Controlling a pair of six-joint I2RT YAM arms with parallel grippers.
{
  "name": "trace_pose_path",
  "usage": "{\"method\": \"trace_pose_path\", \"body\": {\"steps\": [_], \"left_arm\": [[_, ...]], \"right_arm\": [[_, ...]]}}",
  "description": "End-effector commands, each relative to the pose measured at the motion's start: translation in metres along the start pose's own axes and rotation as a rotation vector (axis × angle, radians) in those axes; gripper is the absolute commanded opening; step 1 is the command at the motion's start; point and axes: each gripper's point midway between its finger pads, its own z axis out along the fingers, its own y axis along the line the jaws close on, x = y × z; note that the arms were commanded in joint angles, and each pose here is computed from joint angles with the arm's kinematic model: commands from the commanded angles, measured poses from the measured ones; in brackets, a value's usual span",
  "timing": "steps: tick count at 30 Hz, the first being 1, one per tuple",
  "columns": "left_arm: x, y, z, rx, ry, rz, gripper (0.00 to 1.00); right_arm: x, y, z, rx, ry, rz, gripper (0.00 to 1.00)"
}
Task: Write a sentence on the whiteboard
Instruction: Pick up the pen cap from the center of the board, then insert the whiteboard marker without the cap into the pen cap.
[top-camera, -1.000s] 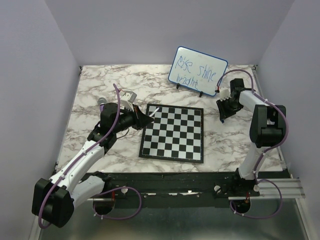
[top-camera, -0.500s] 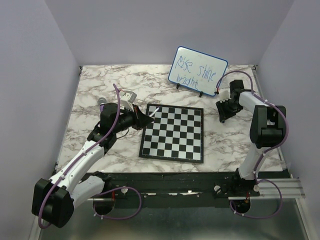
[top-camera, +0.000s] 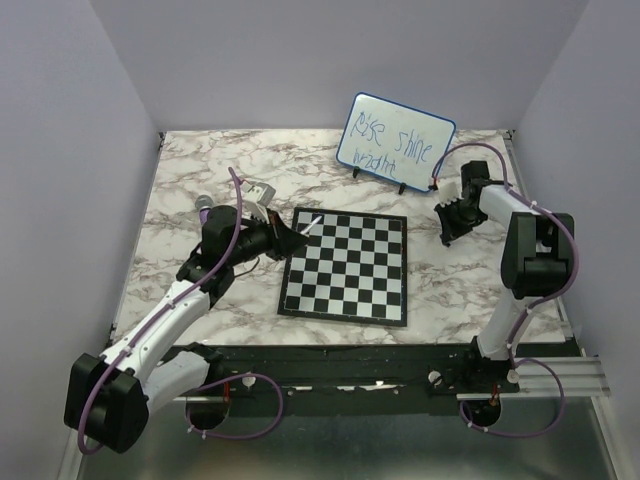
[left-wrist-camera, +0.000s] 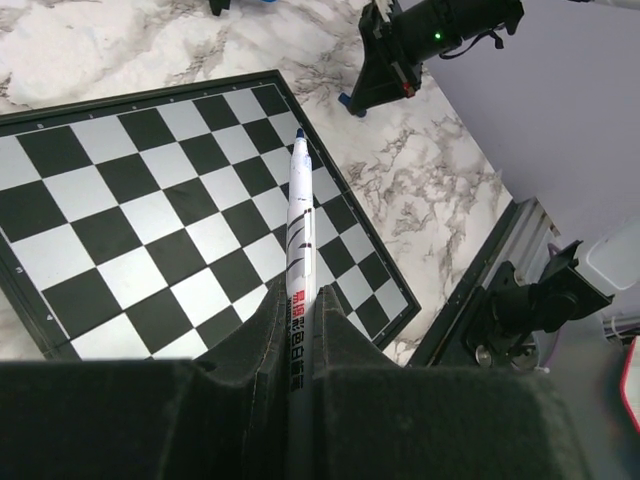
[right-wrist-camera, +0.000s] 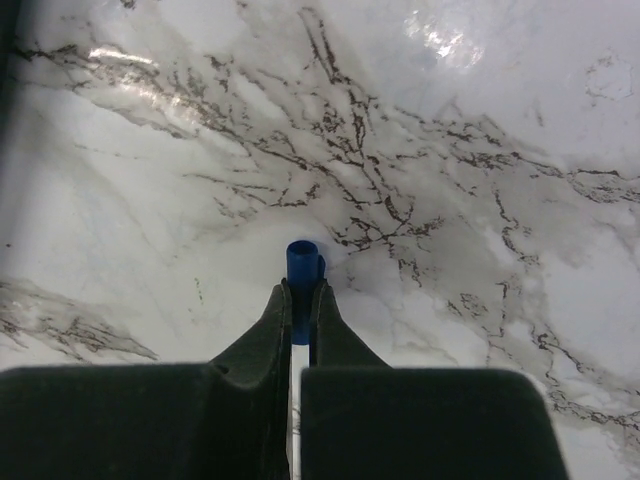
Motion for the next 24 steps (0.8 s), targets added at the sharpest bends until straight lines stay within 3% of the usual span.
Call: {"method": "trace_pose_path", "body": {"steps": [1, 11, 24], "left_arm": [[0.007, -0.018, 0.005, 0.114, 0.028, 0.007, 0.0], [0.036, -0.05, 0.018, 0.312, 0.202, -0.058, 0.0], [0.056, -0.095, 0.045, 0.47, 0.489, -0.256, 0.0]], "right_arm": [[0.014, 0.024, -0.01, -0.092, 0.007, -0.08, 0.03], [-0.01, 0.094, -0.078, -0.351, -0.329, -0.516, 0.03], [-0.018, 0.157, -0.127, -0.358, -0.51, -1.002, 0.03]]}}
